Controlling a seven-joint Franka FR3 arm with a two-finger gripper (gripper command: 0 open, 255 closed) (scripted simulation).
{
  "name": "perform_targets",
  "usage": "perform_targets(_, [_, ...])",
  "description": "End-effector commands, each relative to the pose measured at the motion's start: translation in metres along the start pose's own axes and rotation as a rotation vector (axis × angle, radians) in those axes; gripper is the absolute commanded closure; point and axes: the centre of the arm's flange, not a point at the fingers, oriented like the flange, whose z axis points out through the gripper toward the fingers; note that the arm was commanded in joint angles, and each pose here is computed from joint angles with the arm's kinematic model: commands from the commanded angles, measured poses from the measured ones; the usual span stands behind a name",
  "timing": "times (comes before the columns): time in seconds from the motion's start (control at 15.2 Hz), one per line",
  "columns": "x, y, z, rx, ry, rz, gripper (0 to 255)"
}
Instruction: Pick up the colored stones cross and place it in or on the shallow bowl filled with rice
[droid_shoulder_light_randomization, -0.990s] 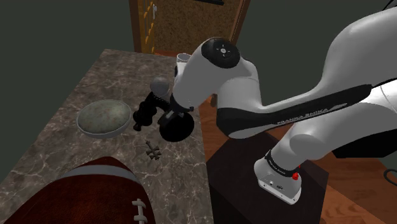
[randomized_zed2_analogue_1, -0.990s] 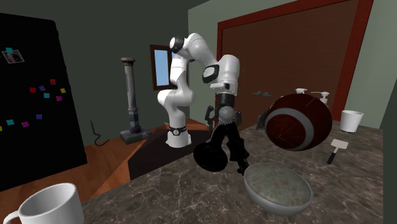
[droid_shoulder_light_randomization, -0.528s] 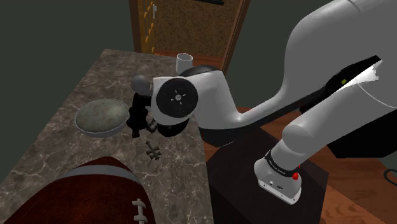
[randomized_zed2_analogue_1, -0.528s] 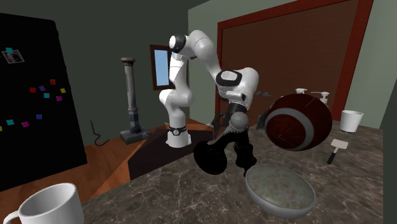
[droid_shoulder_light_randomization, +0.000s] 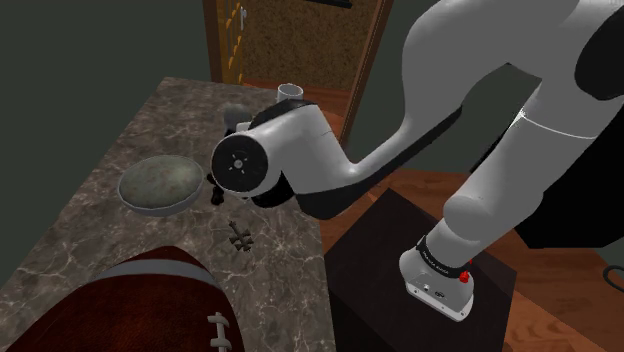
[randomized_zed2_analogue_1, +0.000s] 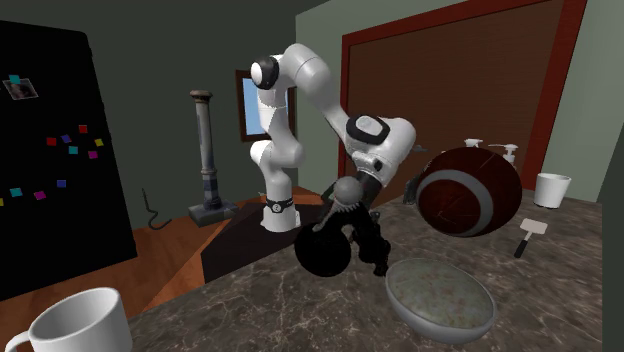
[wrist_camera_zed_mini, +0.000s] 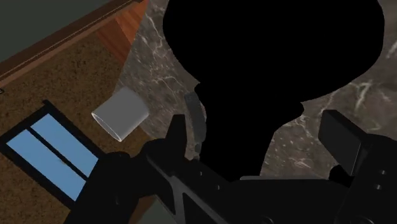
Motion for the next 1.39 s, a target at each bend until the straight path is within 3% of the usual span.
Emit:
perform_targets(0.0, [0.007, -0.018, -0.009, 0.259, -0.137, 0.064, 0])
perform_targets(0.2, [0.018, -0.026, -0.008, 0.42, -0.341, 0.142, 0])
perform_targets(0.26, [-0.007, 0.004, 0.015, 0.078, -0.367, 0.058, 0])
perform_targets(0.33, [-0.007, 0.004, 0.015, 0.078, -0.367, 0.058, 0])
perform_targets(0.99, [0.03, -0.035, -0.005, 0.585, -0.572, 0.227, 0])
perform_targets(1.06, [0.032, -0.036, -0.005, 0.605, -0.58, 0.234, 0])
perform_targets(1.32, [0.022, -0.048, 0.009, 0.605, -0.58, 0.234, 0])
